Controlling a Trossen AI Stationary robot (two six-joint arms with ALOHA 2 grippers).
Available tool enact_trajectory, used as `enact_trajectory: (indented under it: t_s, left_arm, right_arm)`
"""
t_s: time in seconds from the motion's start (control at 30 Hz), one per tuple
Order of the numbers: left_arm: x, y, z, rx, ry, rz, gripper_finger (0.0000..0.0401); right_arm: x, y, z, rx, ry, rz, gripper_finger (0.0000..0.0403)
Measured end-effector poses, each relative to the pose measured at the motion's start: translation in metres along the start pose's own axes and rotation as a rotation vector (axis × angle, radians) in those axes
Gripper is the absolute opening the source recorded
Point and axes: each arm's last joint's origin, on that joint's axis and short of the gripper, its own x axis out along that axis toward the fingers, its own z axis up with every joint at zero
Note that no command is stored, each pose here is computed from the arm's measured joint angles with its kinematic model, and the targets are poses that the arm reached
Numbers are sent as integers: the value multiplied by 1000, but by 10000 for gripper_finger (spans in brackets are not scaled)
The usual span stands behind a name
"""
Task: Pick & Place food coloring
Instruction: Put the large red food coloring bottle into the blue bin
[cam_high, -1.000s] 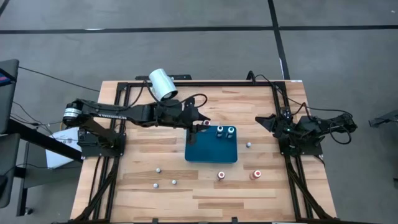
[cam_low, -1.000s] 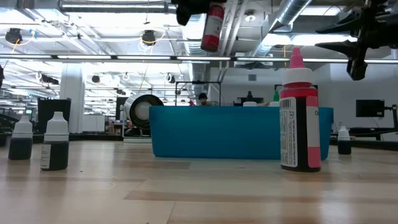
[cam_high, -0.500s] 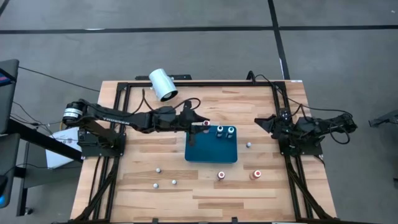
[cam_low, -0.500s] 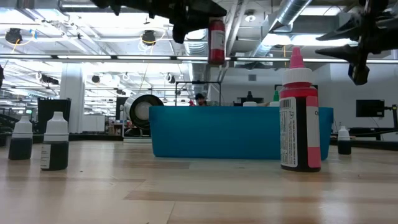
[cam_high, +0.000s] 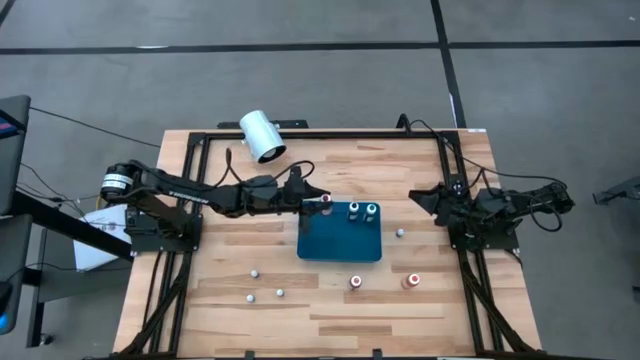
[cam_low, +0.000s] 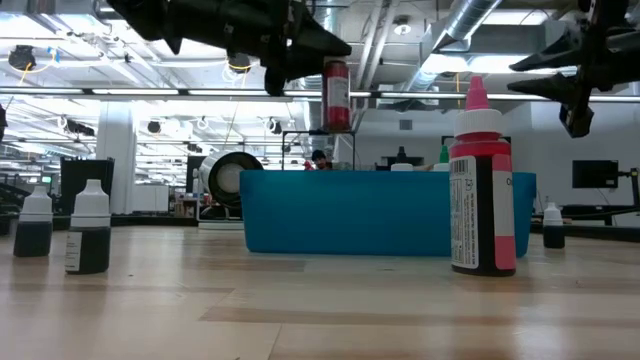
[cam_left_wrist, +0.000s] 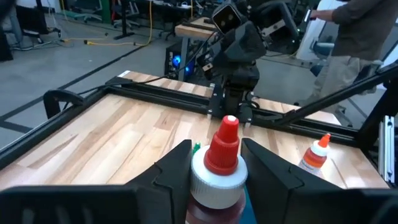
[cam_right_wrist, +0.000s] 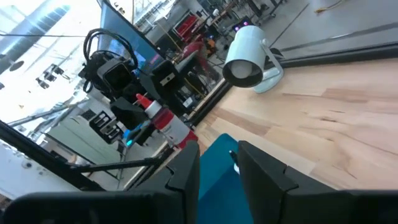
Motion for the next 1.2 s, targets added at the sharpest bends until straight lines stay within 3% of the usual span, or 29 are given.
enact_trajectory:
  t_s: [0.37,0.63,0.77,1.2]
  left_arm:
    - [-4,4,-12,-23,20,9,118]
    - [-6,5,-17,-31,26,10,117]
    - [-5,6,-17,-26,25,15,117]
    - [25,10,-59,-47,11,19,117]
  right_arm:
    - [-1,-11,-11,-95,110,-101,98]
    - [-2,-13,-15,-525,190,-40,98]
    - [-1,-10,-12,-653,161,-11,98]
    - [-1,-10,-12,-647,151,-19,98]
